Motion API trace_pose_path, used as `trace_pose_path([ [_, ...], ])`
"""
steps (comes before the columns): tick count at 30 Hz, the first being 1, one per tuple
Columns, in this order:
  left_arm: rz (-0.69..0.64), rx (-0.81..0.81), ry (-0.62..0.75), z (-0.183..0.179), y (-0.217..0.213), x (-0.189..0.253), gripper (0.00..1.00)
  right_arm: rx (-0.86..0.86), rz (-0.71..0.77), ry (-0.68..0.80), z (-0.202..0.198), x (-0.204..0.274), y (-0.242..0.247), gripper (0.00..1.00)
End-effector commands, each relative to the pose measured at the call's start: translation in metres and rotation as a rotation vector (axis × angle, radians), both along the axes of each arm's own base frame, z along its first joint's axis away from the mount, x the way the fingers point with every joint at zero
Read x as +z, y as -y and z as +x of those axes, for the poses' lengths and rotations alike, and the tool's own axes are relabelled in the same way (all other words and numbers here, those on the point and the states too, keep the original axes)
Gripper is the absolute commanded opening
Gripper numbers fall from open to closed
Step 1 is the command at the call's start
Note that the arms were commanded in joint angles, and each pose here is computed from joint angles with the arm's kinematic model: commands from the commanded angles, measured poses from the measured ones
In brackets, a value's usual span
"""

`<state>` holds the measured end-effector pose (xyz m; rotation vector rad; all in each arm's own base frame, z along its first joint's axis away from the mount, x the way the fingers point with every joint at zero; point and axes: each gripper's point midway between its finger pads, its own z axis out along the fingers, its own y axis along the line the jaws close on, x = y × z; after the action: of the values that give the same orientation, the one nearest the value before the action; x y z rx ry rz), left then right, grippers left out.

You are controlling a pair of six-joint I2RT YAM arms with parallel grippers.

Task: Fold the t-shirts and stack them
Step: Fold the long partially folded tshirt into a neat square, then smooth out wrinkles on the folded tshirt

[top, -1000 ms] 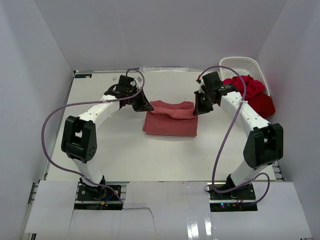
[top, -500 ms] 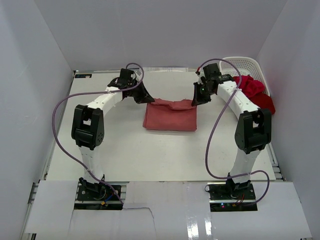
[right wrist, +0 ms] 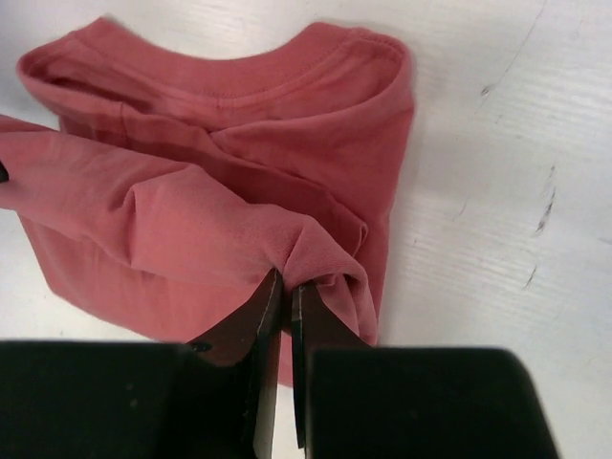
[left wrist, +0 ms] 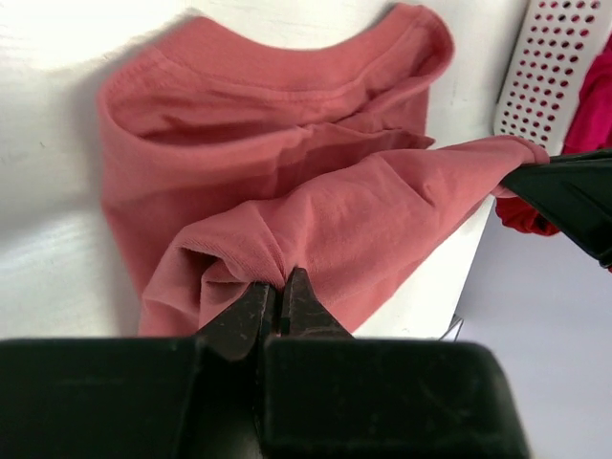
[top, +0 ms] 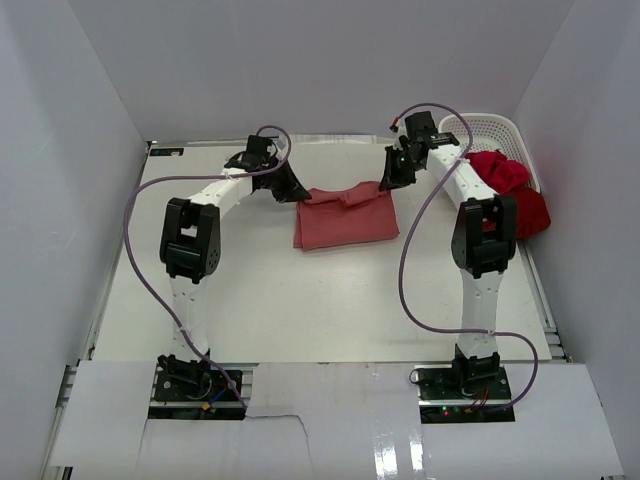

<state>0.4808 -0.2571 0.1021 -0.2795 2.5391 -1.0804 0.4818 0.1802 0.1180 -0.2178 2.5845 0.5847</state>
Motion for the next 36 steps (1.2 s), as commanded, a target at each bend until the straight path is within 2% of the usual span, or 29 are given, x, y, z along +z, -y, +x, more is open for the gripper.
trace_pose_path([
  [1,-0.031,0.021,0.020,0.018,-0.006,0.010,0.08,-0.009,0.021,0.081,0.032,0.012,0.004,0.09],
  [4,-0.045,0.059,-0.009,0.029,-0.016,-0.005,0.09,-0.038,0.048,0.104,0.052,0.002,0.011,0.08],
  [5,-0.051,0.068,-0.021,0.032,-0.018,-0.012,0.11,-0.049,0.059,0.101,0.057,-0.004,0.013,0.11],
  [6,-0.064,0.069,-0.011,0.036,-0.019,-0.013,0.18,-0.048,0.079,0.131,0.065,-0.002,0.012,0.24],
  [8,-0.078,0.089,-0.009,0.043,-0.025,-0.015,0.22,-0.056,0.091,0.158,0.073,-0.003,0.014,0.32],
  [9,-0.082,0.111,0.001,0.050,-0.032,-0.017,0.37,-0.073,0.087,0.178,0.078,-0.002,0.016,0.44],
  [10,-0.085,0.119,0.008,0.052,-0.034,-0.016,0.53,-0.090,0.092,0.241,0.089,0.006,0.017,0.52],
  [11,-0.091,0.131,0.013,0.055,-0.037,-0.015,0.73,-0.115,0.081,0.252,0.084,0.004,0.021,0.59],
  [12,-0.100,0.141,0.053,0.061,-0.041,-0.005,0.87,-0.118,0.093,0.285,0.084,0.009,0.021,0.72],
  [14,-0.103,0.162,0.106,0.067,-0.048,0.007,0.98,-0.127,0.125,0.457,0.090,0.053,0.021,0.74],
  [15,-0.108,0.169,0.155,0.070,-0.051,0.025,0.98,-0.126,0.124,0.439,0.076,0.037,0.023,0.83],
  [16,-0.104,0.179,0.185,0.073,-0.056,0.035,0.98,-0.119,0.133,0.472,0.073,0.044,0.022,0.88],
  [17,-0.097,0.180,0.218,0.074,-0.058,0.043,0.98,-0.117,0.142,0.540,0.072,0.066,0.022,0.88],
  [18,-0.095,0.181,0.241,0.075,-0.060,0.052,0.98,-0.110,0.140,0.540,0.068,0.067,0.023,0.88],
  [22,-0.108,0.141,0.313,0.062,-0.053,0.092,0.98,-0.072,0.140,0.468,0.048,0.060,0.019,0.87],
  [25,-0.120,0.068,0.309,0.045,-0.041,0.100,0.98,-0.044,0.168,0.458,0.030,0.059,0.015,0.83],
  [26,-0.134,0.037,0.307,0.038,-0.035,0.101,0.98,-0.030,0.200,0.473,0.023,0.070,0.011,0.79],
  [28,-0.137,-0.008,0.301,0.027,-0.024,0.097,0.96,-0.019,0.233,0.454,0.018,0.072,0.006,0.64],
  [29,-0.158,-0.051,0.290,0.021,-0.014,0.095,0.91,0.004,0.267,0.396,0.012,0.065,-0.001,0.47],
  [31,-0.188,-0.109,0.282,0.017,-0.003,0.091,0.78,0.024,0.307,0.329,0.015,0.058,-0.010,0.23],
  [32,-0.225,-0.163,0.247,0.012,0.006,0.081,0.69,0.049,0.358,0.281,0.009,0.055,-0.019,0.08],
  [33,-0.250,-0.205,0.262,0.010,0.018,0.089,0.56,0.064,0.382,0.239,0.005,0.051,-0.023,0.08],
  [35,-0.281,-0.270,0.239,0.005,0.037,0.081,0.47,0.108,0.447,0.166,-0.003,0.039,-0.039,0.08],
  [36,-0.289,-0.292,0.265,0.007,0.044,0.089,0.35,0.121,0.461,0.145,-0.007,0.036,-0.044,0.08],
])
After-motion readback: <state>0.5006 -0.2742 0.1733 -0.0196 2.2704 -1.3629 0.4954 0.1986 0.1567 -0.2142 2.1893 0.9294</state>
